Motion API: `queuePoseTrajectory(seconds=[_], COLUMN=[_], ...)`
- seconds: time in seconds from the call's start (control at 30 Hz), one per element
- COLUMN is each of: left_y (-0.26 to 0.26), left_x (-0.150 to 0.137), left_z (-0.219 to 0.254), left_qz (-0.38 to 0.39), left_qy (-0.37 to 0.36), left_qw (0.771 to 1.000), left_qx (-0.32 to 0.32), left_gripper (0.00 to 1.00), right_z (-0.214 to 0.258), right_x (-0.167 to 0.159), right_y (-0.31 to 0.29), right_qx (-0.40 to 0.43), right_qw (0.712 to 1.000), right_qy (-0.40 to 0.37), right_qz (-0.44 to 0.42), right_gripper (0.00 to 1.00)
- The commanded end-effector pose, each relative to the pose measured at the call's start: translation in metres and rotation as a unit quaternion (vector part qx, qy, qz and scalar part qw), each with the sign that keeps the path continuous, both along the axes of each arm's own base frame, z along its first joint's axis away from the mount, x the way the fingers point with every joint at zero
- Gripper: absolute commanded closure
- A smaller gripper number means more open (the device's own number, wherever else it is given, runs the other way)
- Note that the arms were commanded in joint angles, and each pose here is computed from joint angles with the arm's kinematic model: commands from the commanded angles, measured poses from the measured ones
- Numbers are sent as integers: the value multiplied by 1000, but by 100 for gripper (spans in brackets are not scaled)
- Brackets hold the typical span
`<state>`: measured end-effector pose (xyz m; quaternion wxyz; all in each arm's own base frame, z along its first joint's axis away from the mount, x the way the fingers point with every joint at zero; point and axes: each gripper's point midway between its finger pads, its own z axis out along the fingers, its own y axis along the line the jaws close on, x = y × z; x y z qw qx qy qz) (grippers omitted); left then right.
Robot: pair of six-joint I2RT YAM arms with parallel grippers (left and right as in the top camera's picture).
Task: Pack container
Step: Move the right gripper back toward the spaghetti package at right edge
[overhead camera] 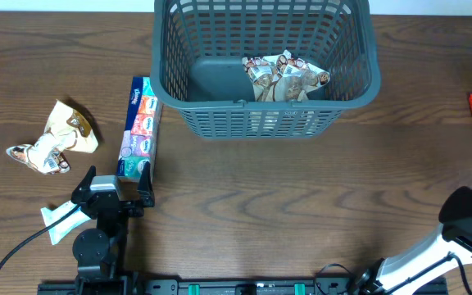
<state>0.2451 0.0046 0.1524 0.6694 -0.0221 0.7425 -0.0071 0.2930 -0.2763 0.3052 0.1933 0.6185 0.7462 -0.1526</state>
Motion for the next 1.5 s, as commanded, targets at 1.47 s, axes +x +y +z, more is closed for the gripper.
queuePoseTrajectory(seconds=[1.47], left_y=[0], left_x=[-1], left_z=[-15], left_qz=[-1], left_qy=[23], left_qw=[1000], left_qx=[-1], left_gripper=[1], right_z=[-154], right_x=[74], right_y=[-50], right_qx=[-45], right_qw=[822], right_qy=[133], right_qz=[551], right_gripper=[1])
